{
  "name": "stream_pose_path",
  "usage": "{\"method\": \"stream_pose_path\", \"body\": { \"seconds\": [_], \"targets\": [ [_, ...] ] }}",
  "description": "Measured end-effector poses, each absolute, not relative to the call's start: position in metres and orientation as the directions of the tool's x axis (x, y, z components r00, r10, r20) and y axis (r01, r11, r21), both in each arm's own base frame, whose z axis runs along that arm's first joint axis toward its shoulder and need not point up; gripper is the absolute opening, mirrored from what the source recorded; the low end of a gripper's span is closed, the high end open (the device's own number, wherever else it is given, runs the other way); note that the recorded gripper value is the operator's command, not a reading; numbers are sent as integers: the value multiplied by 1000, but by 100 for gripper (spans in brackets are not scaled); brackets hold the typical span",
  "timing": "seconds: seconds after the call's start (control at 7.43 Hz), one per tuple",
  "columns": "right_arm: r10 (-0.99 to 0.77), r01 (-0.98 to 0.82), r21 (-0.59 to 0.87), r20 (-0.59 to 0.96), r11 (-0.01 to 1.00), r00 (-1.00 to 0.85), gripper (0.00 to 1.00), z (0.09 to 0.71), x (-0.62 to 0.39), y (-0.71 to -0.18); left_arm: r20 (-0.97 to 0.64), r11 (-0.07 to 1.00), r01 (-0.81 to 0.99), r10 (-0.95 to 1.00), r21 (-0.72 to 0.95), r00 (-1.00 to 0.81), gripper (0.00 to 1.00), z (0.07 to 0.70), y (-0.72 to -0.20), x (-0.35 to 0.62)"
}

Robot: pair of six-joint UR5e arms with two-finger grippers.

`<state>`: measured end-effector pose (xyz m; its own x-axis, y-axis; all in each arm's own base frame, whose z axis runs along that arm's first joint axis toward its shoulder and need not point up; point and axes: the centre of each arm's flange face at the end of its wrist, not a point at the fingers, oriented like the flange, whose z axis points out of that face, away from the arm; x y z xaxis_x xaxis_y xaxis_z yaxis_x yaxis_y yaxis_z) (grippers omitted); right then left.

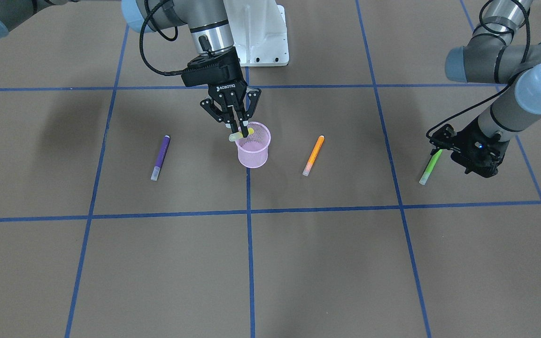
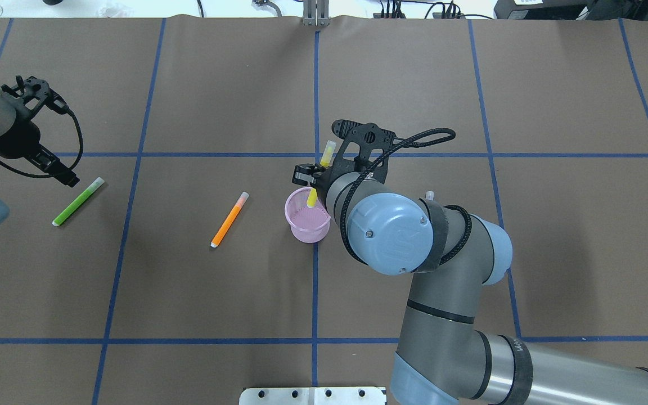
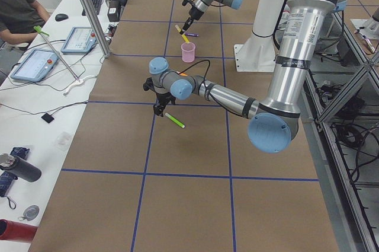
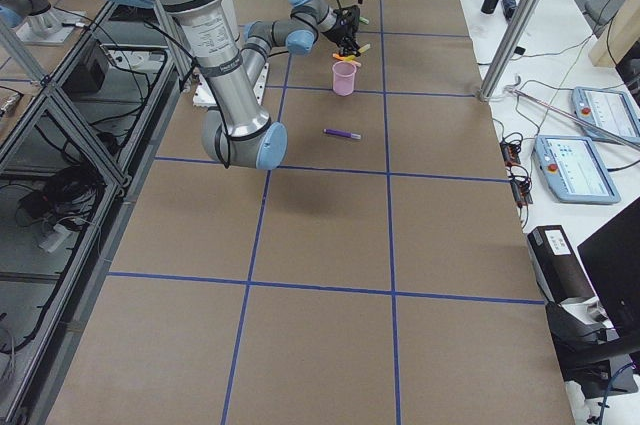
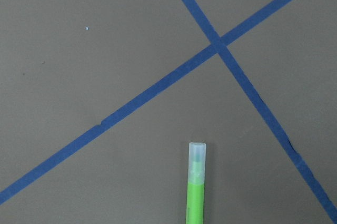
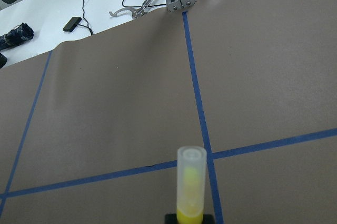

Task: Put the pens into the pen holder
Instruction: 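Lower the yellow highlighter into the lavender cup and open the right gripper, then withdraw the right gripper from the cup toward the purple marker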

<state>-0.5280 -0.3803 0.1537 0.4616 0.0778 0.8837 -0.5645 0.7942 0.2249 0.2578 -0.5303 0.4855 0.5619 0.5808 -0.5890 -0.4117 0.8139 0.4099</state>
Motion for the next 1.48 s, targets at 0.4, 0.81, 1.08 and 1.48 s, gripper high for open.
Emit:
{"method": "stream_pose_path", "body": {
  "seconds": [0.4, 0.81, 1.08, 1.48],
  "targets": [
    [78, -553, 235, 872, 800, 483, 55, 163, -540, -375, -591, 807, -427, 590, 408, 550, 99, 485, -526, 269],
    [74, -540, 232, 871, 809, 485, 78, 166, -545, -366, -597, 798, -466, 598, 382, 535, 93, 496, -523, 296],
    [76, -513, 192, 887, 837, 455, 78, 159, -520, -372, -596, 795, -482, 600, 368, 534, 88, 503, -526, 309],
    [110, -429, 106, 886, 897, 450, 78, 200, -422, -410, -563, 790, -511, 606, 339, 562, 86, 507, -524, 323]
  ]
}}
